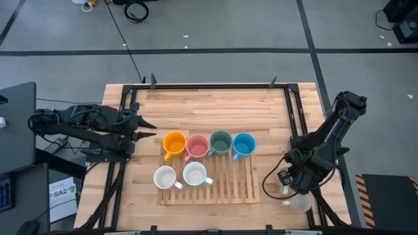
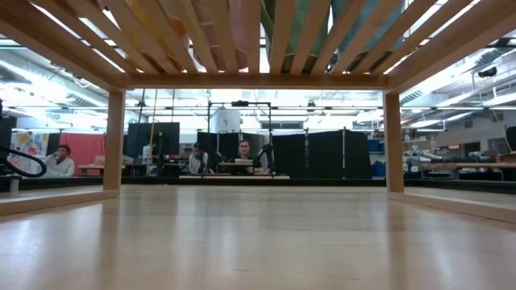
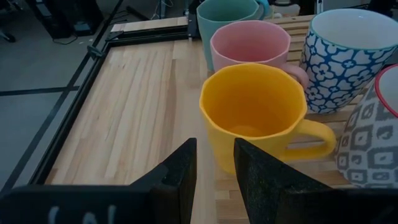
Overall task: Place coffee mugs
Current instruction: Put the red patterned mug on the shelf
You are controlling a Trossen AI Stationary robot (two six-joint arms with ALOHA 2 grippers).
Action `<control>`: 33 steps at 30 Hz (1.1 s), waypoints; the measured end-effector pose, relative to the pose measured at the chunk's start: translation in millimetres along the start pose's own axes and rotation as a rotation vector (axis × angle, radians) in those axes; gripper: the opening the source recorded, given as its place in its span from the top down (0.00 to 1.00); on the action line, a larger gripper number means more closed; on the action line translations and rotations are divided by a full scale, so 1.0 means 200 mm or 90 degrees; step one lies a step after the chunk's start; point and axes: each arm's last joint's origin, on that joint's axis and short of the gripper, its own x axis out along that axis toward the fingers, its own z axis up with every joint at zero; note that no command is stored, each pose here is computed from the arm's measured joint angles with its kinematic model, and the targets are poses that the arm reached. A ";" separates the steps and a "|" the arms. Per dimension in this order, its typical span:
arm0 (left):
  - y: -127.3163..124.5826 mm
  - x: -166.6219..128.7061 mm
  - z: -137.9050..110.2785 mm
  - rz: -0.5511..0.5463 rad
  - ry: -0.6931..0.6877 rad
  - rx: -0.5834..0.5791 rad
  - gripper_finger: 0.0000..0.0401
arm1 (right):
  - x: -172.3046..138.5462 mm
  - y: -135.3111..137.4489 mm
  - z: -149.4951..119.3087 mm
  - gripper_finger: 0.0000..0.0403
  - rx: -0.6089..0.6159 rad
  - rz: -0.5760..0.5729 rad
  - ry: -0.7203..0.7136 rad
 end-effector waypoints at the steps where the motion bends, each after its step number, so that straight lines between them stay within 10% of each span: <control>1: 0.00 0.00 0.00 0.000 0.000 0.000 0.72 | -0.01 0.00 0.01 0.93 -0.003 0.007 0.005; 23: 0.00 0.00 0.00 0.000 0.000 0.000 0.72 | -0.40 0.03 0.14 0.93 -0.160 0.387 0.097; 33: 0.00 0.00 0.00 0.000 0.000 0.000 0.72 | -0.69 -0.01 0.21 0.93 -0.162 0.433 0.047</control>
